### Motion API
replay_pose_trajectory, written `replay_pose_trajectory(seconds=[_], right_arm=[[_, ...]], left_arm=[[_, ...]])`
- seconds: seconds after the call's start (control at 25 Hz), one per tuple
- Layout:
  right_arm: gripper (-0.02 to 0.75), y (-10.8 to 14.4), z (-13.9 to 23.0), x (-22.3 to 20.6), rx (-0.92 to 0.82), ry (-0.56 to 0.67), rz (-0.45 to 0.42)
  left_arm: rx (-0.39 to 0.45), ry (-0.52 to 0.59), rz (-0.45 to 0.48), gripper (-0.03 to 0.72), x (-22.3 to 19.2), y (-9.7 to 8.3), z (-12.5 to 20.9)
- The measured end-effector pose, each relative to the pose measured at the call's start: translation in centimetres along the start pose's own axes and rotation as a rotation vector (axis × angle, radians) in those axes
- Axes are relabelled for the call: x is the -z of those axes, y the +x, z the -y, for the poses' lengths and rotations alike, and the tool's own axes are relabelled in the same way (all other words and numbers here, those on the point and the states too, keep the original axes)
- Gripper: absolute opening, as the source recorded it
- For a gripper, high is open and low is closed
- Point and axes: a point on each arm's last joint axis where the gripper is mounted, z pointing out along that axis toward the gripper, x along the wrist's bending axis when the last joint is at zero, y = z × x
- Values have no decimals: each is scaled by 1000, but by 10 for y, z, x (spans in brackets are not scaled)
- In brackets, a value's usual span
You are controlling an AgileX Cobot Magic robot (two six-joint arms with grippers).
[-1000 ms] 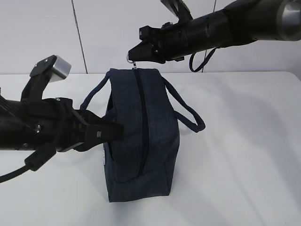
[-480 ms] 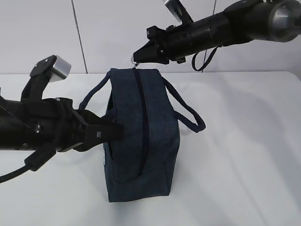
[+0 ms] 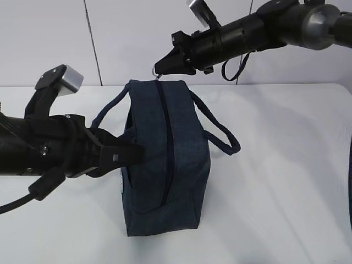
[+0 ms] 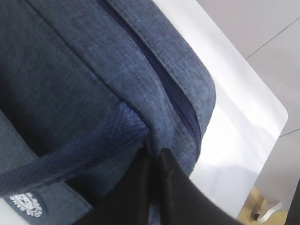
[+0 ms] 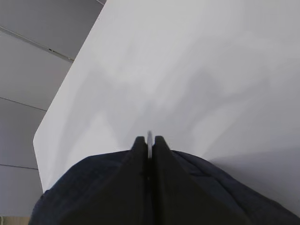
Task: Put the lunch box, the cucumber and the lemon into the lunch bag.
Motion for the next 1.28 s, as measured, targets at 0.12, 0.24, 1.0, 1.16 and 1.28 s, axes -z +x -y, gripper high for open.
replay_pose_trajectory(seconds=[0.12, 0.24, 1.0, 1.16, 1.28], right_arm=[[-13, -3, -1, -4, -14, 14, -17], [-13, -9, 1, -9, -20, 39, -37], [-13, -12, -9, -9, -280, -26, 1], [-13, -21, -5, -18, -387, -49, -61], [-13, -32, 1, -27, -442, -56, -96]], left_arm=[[-1, 1, 0, 1, 0, 0, 0], [-3, 2, 0, 1, 0, 0, 0], [-9, 5, -2, 1, 0, 0, 0], [-9, 5, -4, 1, 0, 0, 0], [-9, 5, -6, 1, 0, 1, 0]])
